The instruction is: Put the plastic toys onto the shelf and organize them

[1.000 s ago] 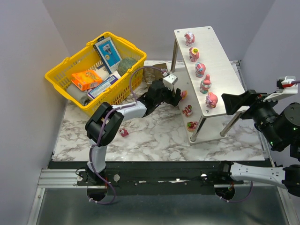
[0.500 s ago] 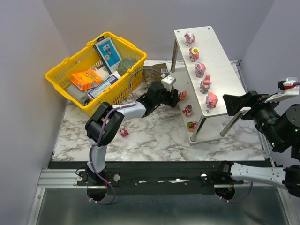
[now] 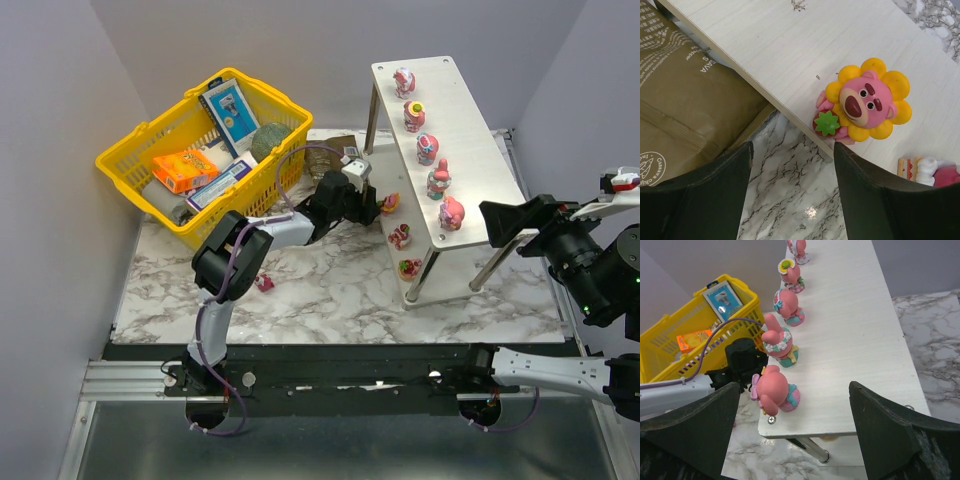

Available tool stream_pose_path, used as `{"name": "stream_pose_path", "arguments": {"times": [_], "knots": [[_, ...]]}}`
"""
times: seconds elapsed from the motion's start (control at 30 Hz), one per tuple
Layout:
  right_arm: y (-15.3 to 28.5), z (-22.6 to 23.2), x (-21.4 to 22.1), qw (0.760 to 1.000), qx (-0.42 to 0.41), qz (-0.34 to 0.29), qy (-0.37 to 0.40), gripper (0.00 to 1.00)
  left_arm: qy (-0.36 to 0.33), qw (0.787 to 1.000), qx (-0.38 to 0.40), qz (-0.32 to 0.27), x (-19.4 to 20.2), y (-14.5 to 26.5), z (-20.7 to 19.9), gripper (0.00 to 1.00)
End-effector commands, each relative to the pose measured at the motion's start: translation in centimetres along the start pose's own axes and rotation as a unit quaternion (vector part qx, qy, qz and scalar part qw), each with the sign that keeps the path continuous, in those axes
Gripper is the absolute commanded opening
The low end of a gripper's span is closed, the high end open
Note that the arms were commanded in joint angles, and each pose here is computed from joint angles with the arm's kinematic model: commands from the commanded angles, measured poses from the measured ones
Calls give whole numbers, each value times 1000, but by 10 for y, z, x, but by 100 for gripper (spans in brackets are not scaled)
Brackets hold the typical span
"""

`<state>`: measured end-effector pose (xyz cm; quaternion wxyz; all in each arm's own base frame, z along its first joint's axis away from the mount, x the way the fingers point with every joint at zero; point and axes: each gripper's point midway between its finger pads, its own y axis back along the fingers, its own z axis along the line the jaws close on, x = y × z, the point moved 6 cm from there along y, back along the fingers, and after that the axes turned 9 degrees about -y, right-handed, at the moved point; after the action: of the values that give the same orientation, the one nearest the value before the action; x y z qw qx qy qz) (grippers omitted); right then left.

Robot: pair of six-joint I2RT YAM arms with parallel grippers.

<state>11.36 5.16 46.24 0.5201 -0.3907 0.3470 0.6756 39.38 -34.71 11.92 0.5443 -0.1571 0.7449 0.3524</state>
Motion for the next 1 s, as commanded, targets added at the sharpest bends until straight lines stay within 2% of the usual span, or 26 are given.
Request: {"name": "stream_pose_path", "arguments": {"times": [0.0,0.97], "knots": [[0,-5,-5,1000,15,-18,-8,96,4,1000,15,-3,-4,-7,-4,73],[-4,-3,-4,999,23,-26,5,96,11,999,44,-1,-1,-13,-10,72]]}}
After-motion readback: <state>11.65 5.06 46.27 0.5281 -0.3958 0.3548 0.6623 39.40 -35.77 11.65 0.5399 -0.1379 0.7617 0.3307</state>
